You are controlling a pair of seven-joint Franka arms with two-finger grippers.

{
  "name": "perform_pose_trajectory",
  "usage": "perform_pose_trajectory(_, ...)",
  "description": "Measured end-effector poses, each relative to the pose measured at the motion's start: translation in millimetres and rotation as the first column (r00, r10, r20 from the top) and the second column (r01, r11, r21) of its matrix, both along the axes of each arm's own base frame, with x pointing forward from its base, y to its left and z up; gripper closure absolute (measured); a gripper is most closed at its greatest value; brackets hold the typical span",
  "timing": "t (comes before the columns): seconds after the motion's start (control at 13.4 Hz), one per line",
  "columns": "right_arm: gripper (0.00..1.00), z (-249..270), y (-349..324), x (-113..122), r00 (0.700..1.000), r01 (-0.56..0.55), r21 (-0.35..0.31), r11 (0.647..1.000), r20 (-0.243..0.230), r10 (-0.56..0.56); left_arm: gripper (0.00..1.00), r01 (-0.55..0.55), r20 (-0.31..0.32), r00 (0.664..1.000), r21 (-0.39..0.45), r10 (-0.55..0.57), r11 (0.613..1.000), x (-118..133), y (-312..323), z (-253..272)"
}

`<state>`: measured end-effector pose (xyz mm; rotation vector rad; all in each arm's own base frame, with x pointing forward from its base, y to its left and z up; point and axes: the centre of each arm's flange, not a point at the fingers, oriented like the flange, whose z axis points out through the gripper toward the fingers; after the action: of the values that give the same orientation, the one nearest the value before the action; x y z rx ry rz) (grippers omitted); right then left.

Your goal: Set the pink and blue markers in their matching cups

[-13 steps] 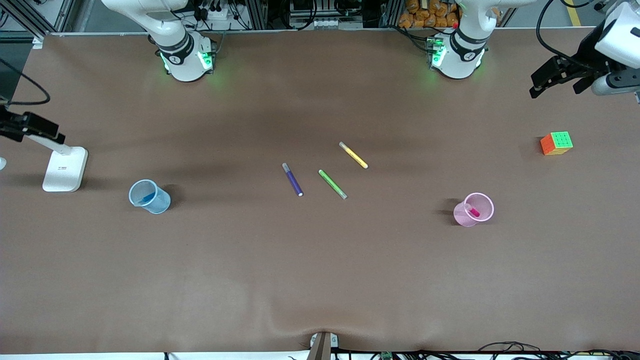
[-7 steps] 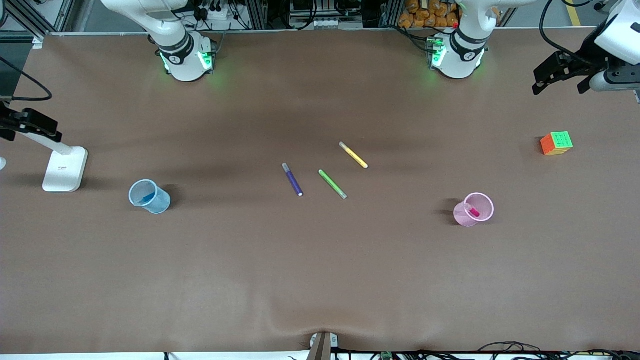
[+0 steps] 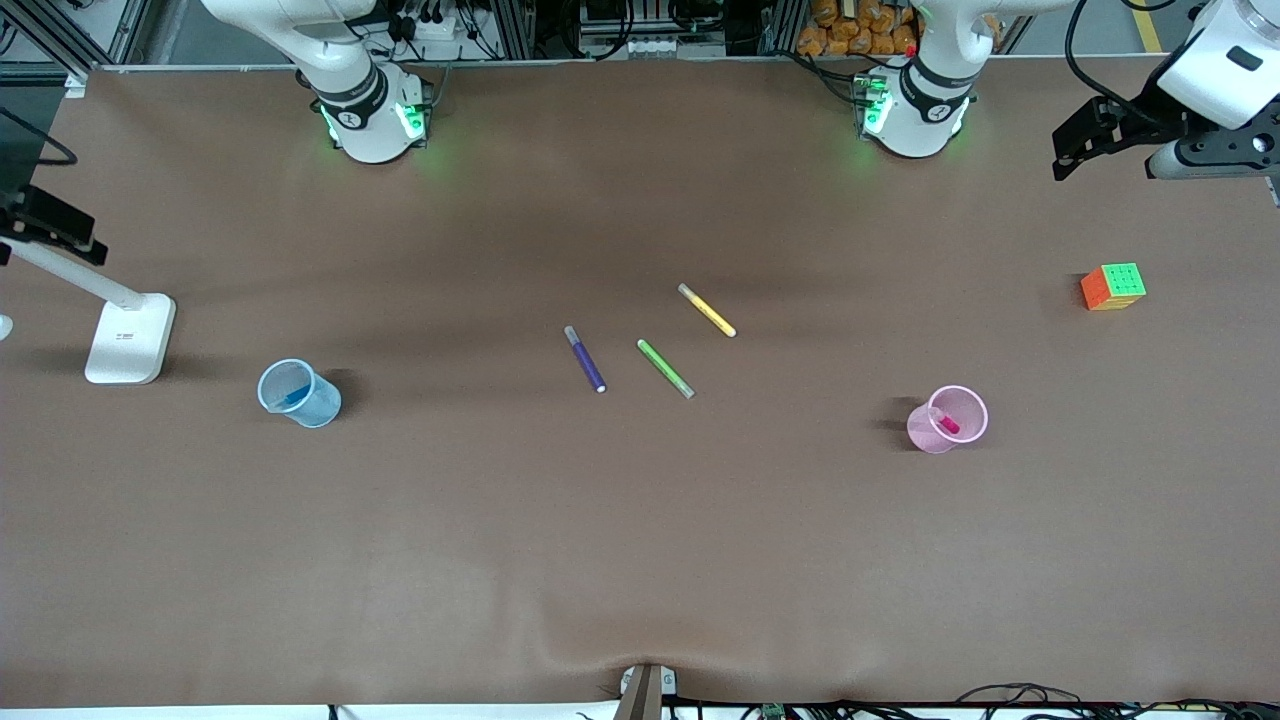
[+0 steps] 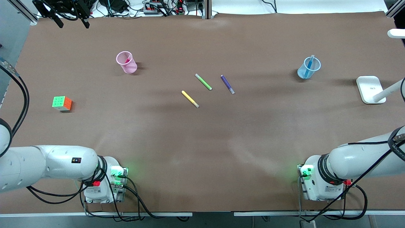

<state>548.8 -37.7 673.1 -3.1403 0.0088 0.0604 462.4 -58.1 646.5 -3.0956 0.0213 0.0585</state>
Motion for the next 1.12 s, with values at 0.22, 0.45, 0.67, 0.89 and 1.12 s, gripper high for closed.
perform_pose_trajectory(0.22, 0.0, 5.2, -0.5, -10.2, 1.0, -0.001, 0.009, 1.0, -0.002, 0.001, 0.0, 0.0, -0.004, 1.0, 0.0, 0.0, 1.0, 0.9, 0.2, -1.4)
perform_pose_trajectory(0.45, 0.0, -0.2, -1.8, -19.4, 1.0, -0.004, 0.016, 1.0, 0.019, 0.004, 0.0, -0.002, -0.004, 1.0, 0.0, 0.002, 1.0, 1.0, 0.8, -1.4)
perform_pose_trajectory(0.67, 0.0, 1.0, -1.5, -23.5, 1.0, -0.006, 0.018, 1.0, 0.031, 0.006, 0.0, -0.009, -0.001, 1.0, -0.001, 0.009, 1.0, 1.4, 4.3, -0.2)
perform_pose_trajectory(0.89, 0.0, 2.0, -1.1, -23.9, 0.999, -0.007, 0.018, 1.0, 0.035, 0.007, 0.0, -0.01, 0.004, 1.0, -0.002, 0.01, 1.0, 1.5, 4.6, 2.3)
perform_pose_trajectory(1.12, 0.0, 2.1, -1.0, -23.9, 0.999, -0.008, 0.018, 1.0, 0.035, 0.007, 0.0, -0.01, 0.006, 1.0, -0.002, 0.01, 1.0, 1.9, 4.6, 3.0)
